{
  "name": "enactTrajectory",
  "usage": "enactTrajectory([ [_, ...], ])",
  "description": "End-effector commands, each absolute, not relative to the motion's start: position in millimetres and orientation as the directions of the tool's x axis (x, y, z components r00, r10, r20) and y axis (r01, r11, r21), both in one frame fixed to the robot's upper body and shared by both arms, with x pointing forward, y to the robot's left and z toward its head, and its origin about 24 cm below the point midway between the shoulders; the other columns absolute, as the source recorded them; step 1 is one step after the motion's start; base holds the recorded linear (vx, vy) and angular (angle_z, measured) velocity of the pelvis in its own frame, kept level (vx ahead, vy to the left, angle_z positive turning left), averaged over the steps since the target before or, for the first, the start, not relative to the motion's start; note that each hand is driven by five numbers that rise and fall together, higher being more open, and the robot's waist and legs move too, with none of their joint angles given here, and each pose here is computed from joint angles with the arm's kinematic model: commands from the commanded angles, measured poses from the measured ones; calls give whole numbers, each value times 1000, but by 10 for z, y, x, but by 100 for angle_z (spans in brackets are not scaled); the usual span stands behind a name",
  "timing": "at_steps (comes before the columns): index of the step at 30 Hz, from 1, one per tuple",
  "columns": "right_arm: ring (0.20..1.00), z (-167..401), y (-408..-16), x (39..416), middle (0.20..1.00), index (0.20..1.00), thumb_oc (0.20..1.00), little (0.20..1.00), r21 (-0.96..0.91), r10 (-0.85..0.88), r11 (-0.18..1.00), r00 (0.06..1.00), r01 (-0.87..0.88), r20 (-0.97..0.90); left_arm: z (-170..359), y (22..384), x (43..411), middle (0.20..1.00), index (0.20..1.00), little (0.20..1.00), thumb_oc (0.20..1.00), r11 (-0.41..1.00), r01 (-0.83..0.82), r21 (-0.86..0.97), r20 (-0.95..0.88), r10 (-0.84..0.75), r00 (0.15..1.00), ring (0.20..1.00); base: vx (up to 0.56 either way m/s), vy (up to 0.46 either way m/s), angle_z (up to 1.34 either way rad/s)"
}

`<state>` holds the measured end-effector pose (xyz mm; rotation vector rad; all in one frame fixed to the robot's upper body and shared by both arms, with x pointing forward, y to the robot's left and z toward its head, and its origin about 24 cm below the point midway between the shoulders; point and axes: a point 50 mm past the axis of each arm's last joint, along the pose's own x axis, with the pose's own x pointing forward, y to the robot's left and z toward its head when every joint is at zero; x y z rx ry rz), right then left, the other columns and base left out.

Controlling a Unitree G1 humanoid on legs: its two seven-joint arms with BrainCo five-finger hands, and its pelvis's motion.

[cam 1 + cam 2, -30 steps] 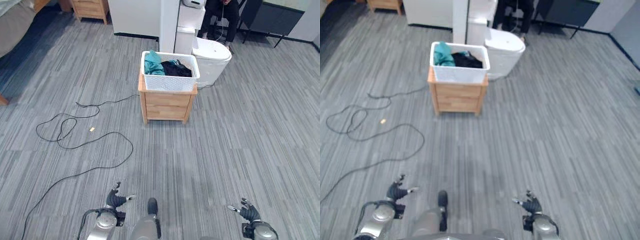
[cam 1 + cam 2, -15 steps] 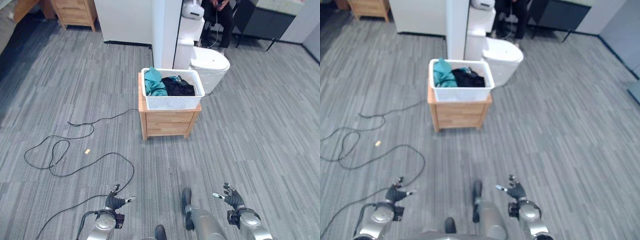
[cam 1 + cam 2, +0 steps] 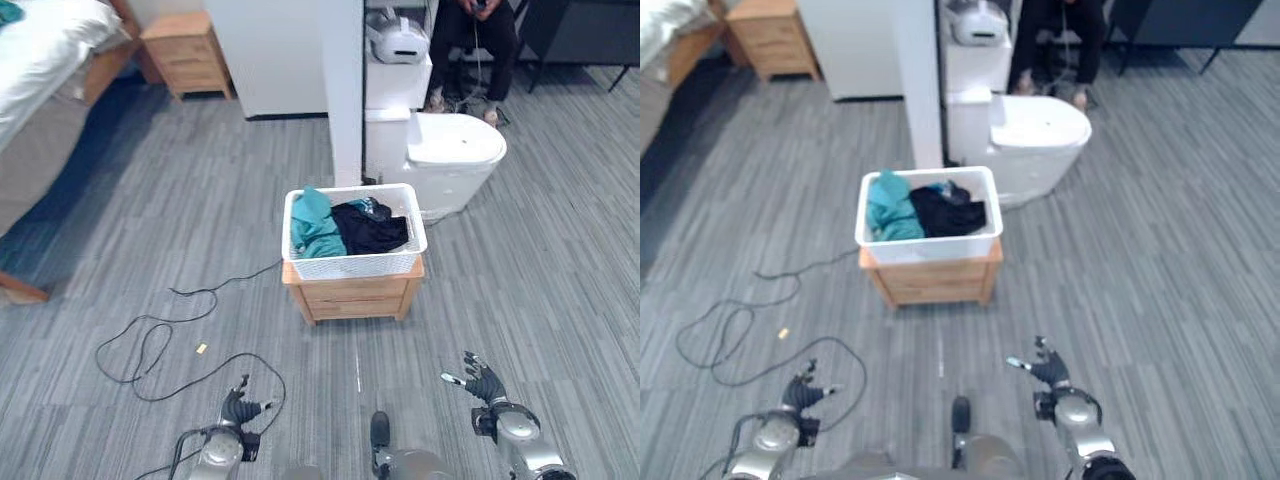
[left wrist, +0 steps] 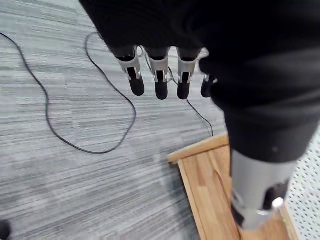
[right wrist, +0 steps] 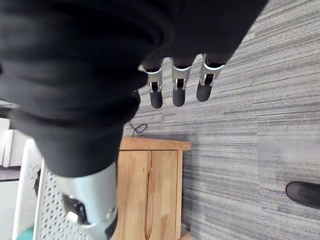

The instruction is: Grab the laundry basket,head to the washer,open it,put in the laundry and shut it.

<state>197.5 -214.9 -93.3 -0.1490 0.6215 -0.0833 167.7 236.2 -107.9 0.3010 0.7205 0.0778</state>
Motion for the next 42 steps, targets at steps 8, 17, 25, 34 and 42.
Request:
enactTrajectory([
  [8, 1000, -885, -2255, 1941, 1000, 1000, 1000, 1000, -197, -161, 978, 826, 62, -540, -961, 2435, 1731, 1000, 1000, 1000, 1000, 956, -11, 293, -576, 186, 796, 1000, 209, 149, -31],
  [17, 1000, -802, -2063, 2118, 1000, 1000, 1000, 1000, -170, -114, 985, 862, 33, -495, -906, 2734, 1694, 1000, 1000, 1000, 1000, 928, -84, 364, -562, 290, 775, 1000, 193, 157, -27],
  [25, 1000, -595, -2155, 2259, 1000, 1000, 1000, 1000, -210, -150, 975, 905, 69, -399, -742, 2804, 1778, 1000, 1000, 1000, 1000, 924, -154, 351, -481, 318, 817, 1000, 106, -21, 17],
  [34, 1000, -204, -1991, 2631, 1000, 1000, 1000, 1000, -268, -74, 963, 968, 7, -239, -572, 2853, 1948, 1000, 1000, 1000, 1000, 905, -252, 342, -386, 380, 841, 1000, 99, -42, 2],
  [42, 1000, -194, -1722, 2834, 1000, 1000, 1000, 1000, -253, -31, 967, 965, -38, -262, -592, 2797, 2192, 1000, 1000, 1000, 1000, 882, -303, 360, -392, 438, 809, 1000, 13, -5, 1],
])
